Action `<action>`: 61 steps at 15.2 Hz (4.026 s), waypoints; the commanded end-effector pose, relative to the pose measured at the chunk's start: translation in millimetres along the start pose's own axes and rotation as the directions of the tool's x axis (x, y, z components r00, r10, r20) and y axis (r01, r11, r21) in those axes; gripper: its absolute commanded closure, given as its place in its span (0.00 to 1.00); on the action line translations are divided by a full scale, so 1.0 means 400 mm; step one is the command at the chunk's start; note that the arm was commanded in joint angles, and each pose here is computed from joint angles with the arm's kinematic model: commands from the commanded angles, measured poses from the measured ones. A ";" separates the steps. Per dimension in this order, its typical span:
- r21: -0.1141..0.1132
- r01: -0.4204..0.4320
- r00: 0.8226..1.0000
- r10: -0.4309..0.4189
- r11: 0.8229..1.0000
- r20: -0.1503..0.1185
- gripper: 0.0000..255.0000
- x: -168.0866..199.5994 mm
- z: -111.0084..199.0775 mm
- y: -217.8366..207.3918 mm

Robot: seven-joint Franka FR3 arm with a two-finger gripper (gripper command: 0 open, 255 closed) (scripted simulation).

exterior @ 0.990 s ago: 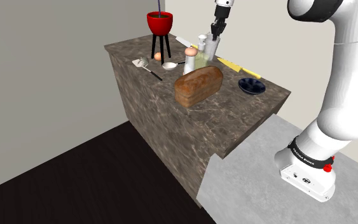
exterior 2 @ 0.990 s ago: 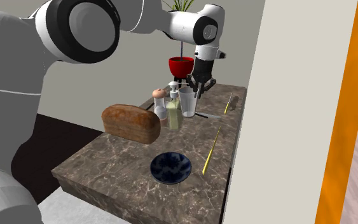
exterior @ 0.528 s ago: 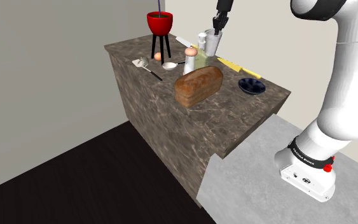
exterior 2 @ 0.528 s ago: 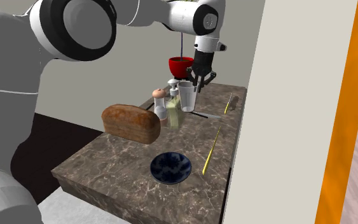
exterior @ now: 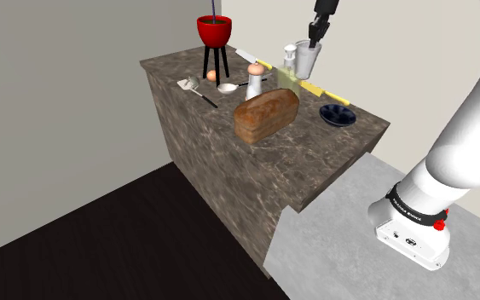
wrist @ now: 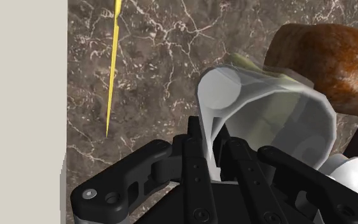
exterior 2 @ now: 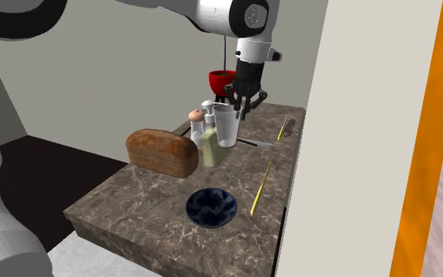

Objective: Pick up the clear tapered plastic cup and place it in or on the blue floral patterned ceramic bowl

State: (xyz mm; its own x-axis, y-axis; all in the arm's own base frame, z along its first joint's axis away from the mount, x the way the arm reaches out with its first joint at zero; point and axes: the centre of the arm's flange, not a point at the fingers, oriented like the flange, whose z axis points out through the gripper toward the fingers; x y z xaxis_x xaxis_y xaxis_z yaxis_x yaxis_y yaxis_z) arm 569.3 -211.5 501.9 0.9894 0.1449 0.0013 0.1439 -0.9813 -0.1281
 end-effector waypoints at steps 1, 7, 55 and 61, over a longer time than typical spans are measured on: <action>0.000 0.001 1.000 -0.001 1.000 0.000 1.00 -0.070 -0.007 -0.003; 0.000 0.001 1.000 -0.001 1.000 0.000 1.00 -0.265 -0.038 -0.007; 0.000 0.001 1.000 -0.001 1.000 0.000 0.00 -0.499 0.093 0.026; 0.000 0.001 1.000 -0.001 1.000 0.000 0.00 -0.499 0.093 0.026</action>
State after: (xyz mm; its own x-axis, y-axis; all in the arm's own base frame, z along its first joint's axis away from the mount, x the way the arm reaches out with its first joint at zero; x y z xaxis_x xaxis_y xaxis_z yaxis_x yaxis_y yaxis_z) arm 372.6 -245.9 463.2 0.9893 0.1459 0.0018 0.1449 -0.9811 -0.1282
